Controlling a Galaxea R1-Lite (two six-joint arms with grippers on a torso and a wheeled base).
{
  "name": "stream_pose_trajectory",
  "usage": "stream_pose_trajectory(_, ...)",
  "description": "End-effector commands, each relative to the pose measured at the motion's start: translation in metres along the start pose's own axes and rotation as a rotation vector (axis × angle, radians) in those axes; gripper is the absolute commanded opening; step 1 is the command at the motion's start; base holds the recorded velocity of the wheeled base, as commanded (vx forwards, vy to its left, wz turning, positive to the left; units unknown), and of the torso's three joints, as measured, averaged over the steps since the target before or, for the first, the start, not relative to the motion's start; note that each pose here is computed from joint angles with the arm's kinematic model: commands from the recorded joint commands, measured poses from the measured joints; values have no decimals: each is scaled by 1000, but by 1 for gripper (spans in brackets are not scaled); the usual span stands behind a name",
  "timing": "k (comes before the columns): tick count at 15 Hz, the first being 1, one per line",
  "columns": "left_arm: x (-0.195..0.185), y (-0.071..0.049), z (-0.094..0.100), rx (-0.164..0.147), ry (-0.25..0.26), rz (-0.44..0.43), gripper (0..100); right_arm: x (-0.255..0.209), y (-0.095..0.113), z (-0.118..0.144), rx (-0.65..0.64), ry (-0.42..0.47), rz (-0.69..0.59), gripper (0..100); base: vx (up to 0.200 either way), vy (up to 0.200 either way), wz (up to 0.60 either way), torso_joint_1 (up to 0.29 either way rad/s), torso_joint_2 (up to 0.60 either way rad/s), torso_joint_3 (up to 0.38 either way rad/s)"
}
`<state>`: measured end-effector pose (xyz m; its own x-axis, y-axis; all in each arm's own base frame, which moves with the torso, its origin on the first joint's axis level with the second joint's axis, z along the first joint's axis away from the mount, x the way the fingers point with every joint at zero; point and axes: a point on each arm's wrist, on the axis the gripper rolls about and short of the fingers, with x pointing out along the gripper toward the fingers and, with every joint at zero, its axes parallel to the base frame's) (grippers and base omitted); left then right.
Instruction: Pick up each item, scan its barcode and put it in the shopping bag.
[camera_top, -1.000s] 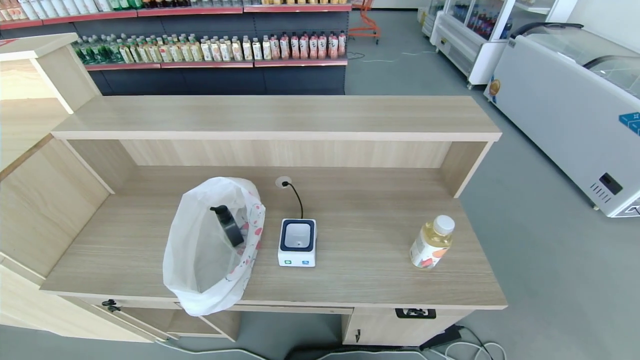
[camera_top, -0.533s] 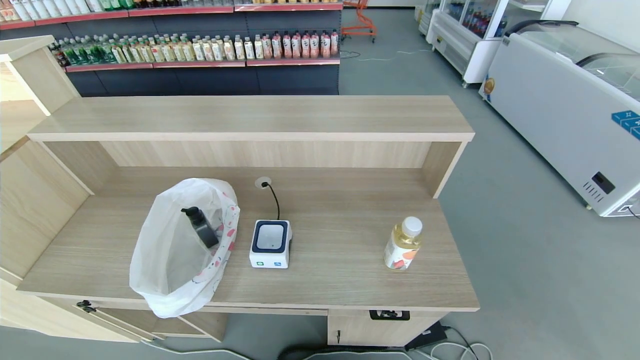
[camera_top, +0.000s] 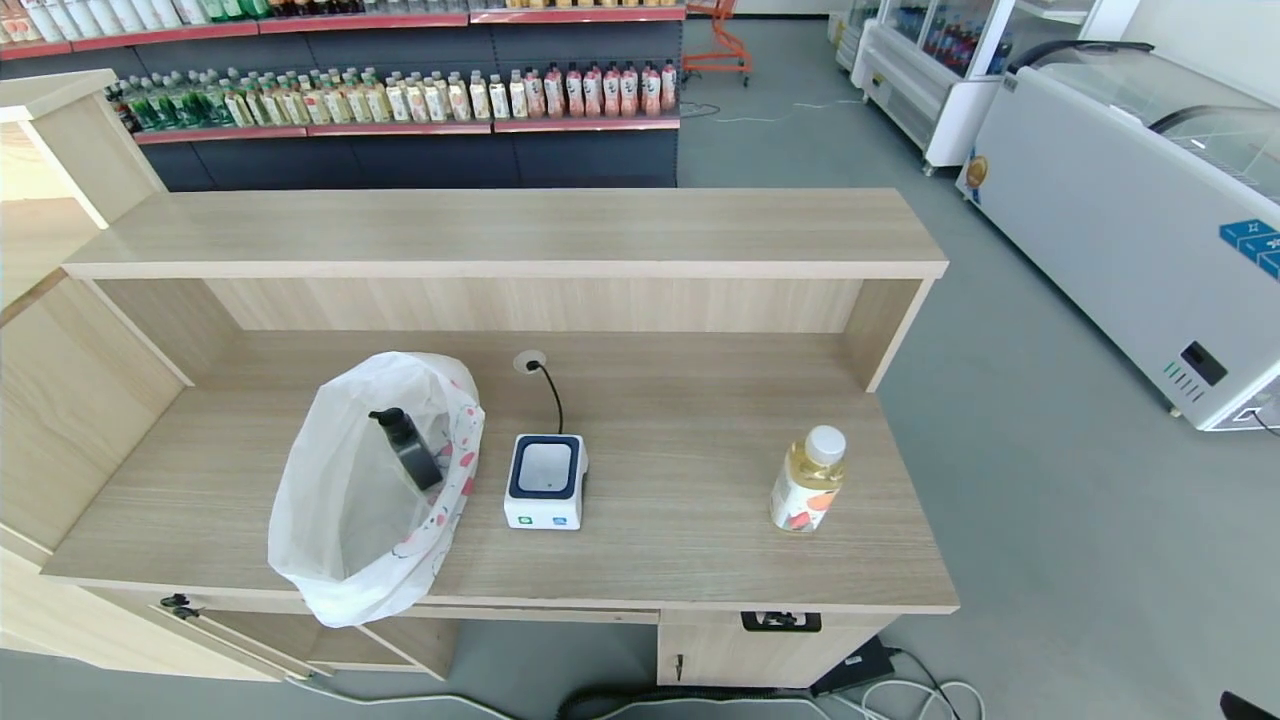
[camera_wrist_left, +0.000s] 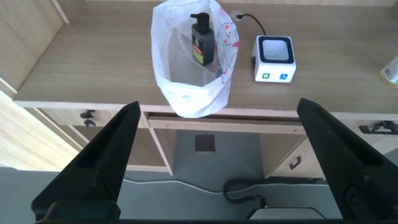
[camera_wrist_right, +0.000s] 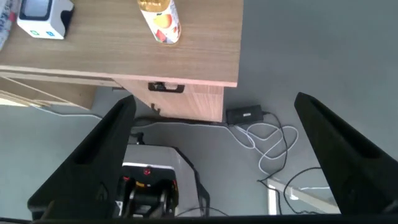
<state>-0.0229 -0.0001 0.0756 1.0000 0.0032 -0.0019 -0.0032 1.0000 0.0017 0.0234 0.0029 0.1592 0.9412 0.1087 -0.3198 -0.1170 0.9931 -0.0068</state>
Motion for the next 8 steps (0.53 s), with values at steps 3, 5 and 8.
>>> stream_pose_trajectory(3,0,0,0,0,0,0,100,53,2,5,-83,293,-115,100,0,0,0,0,0,0)
stream_pose_trajectory(5,0,0,0,0,0,0,100,90,5,16,-90,308,-139,100,0,0,0,0,0,0)
stream_pose_trajectory(8,0,0,0,0,0,0,100,140,7,29,-92,314,-167,100,0,0,0,0,0,0)
